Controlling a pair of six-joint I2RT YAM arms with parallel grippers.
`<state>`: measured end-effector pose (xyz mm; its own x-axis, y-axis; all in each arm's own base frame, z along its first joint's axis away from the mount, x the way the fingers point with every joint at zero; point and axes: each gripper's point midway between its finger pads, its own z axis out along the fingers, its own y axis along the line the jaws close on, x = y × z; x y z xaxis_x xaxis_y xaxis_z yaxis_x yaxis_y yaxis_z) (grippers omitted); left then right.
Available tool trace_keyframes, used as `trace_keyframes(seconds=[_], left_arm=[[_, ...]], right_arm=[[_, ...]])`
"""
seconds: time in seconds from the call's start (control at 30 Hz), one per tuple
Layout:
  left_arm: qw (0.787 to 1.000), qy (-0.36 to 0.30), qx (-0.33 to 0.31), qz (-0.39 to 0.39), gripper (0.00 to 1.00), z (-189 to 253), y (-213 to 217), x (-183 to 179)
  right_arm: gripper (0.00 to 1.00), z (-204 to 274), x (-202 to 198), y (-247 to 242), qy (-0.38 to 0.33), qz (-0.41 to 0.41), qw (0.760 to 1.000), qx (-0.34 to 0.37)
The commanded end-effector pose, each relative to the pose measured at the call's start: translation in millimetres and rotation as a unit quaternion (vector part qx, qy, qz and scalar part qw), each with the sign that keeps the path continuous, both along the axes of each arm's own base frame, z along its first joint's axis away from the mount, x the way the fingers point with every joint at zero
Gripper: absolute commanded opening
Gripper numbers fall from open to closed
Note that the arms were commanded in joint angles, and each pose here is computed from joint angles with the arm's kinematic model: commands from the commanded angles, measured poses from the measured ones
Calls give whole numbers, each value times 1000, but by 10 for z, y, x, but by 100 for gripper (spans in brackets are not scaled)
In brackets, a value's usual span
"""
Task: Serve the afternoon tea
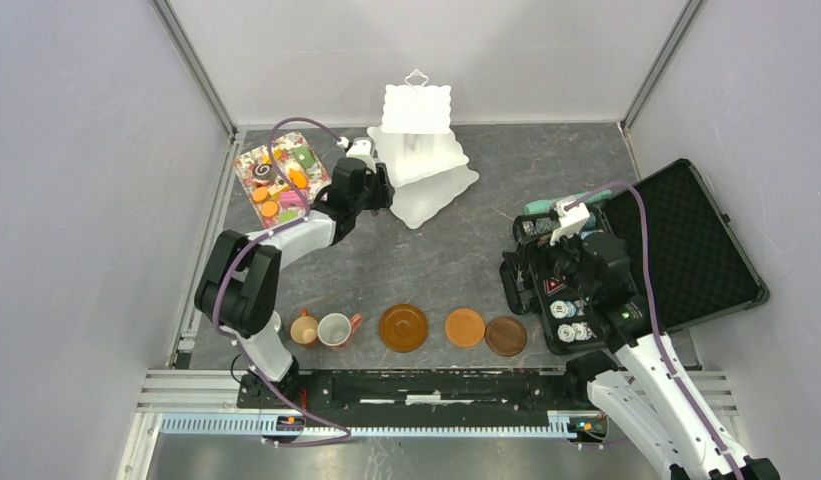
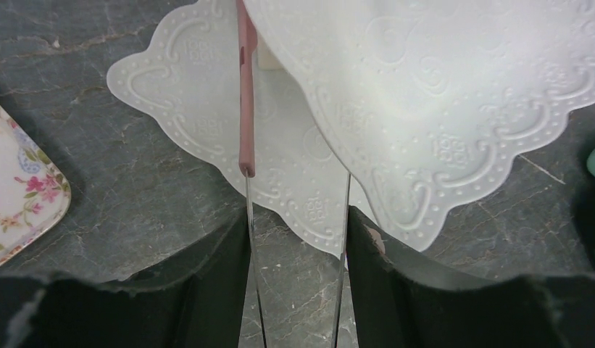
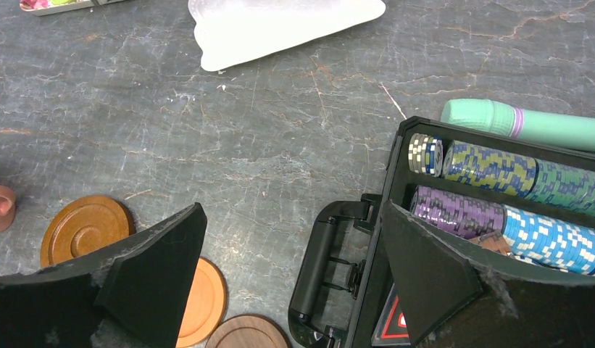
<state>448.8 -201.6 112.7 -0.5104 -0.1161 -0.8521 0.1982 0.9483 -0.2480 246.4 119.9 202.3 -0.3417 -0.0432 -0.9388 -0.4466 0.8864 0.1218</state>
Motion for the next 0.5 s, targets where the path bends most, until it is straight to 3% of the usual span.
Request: trace_keyframes(seconds=[0.0, 0.2, 0.47], left_arm=[[999, -31, 6, 4, 54, 359, 77, -70], [998, 34, 28, 44, 50, 283, 334, -410], [981, 119, 57, 143, 44, 310, 885, -933]], right_arm=[[98, 91, 18, 14, -20, 3, 1000, 9], [98, 93, 2, -6, -25, 1, 1000, 4], [98, 205, -1, 10, -35, 9, 999, 4]])
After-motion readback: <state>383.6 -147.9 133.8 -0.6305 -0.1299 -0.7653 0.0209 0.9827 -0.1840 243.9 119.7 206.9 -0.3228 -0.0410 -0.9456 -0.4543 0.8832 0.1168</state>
